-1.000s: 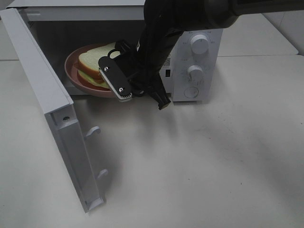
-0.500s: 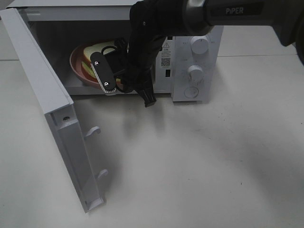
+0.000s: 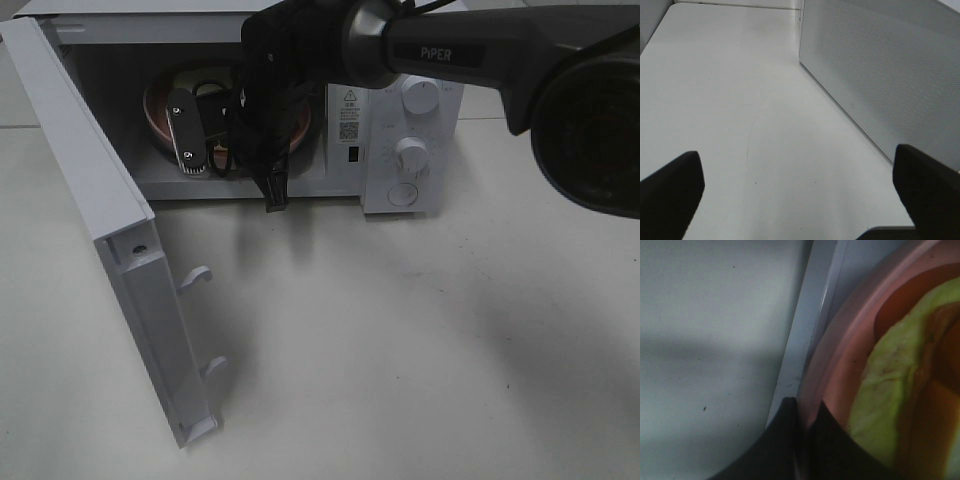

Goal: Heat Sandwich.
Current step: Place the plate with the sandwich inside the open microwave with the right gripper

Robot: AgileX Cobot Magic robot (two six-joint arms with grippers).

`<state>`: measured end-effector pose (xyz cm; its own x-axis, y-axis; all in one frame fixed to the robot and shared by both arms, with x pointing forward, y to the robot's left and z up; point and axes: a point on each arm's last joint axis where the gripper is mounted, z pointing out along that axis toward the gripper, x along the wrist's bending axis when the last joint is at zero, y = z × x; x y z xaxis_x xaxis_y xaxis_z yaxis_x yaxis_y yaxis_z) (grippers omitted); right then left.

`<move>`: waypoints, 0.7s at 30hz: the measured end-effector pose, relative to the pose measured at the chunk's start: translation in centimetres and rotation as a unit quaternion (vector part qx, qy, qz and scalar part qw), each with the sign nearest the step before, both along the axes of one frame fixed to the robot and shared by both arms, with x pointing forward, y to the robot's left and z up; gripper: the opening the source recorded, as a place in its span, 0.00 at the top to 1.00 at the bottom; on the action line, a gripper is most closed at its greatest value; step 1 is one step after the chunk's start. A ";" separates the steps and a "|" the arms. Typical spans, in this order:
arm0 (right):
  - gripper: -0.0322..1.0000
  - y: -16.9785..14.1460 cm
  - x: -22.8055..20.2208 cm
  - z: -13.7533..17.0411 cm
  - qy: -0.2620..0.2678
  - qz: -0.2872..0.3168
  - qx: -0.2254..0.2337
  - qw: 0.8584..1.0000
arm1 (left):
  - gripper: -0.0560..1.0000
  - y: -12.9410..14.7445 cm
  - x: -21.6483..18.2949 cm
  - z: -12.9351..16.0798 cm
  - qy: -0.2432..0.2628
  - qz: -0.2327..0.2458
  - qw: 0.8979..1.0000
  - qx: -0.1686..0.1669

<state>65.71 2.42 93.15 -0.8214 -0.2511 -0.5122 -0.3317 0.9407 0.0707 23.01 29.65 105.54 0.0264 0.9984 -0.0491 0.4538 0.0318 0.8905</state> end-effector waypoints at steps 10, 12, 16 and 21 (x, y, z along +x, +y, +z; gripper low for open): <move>0.92 0.1 0.6 -1.5 0.004 -0.034 -0.005 0.999 | 0.04 0.0 0.0 0.0 0.000 0.000 1.000 0.000; 0.92 0.2 0.8 -1.7 -0.002 -0.039 -0.004 0.999 | 0.04 0.0 0.0 0.0 0.000 0.000 1.000 0.000; 0.92 0.5 1.4 -1.7 -0.008 -0.059 0.007 0.998 | 0.04 0.0 0.0 0.0 0.000 0.000 1.000 0.000; 0.92 0.6 1.6 -1.5 -0.011 -0.072 0.018 0.997 | 0.04 0.0 0.0 0.0 0.000 0.000 1.000 0.000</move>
<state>67.30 3.05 91.61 -0.8365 -0.1123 -0.5363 -0.1951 0.9757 0.1000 23.01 29.65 105.54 0.0264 0.9984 -0.0491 0.4538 0.0318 0.8905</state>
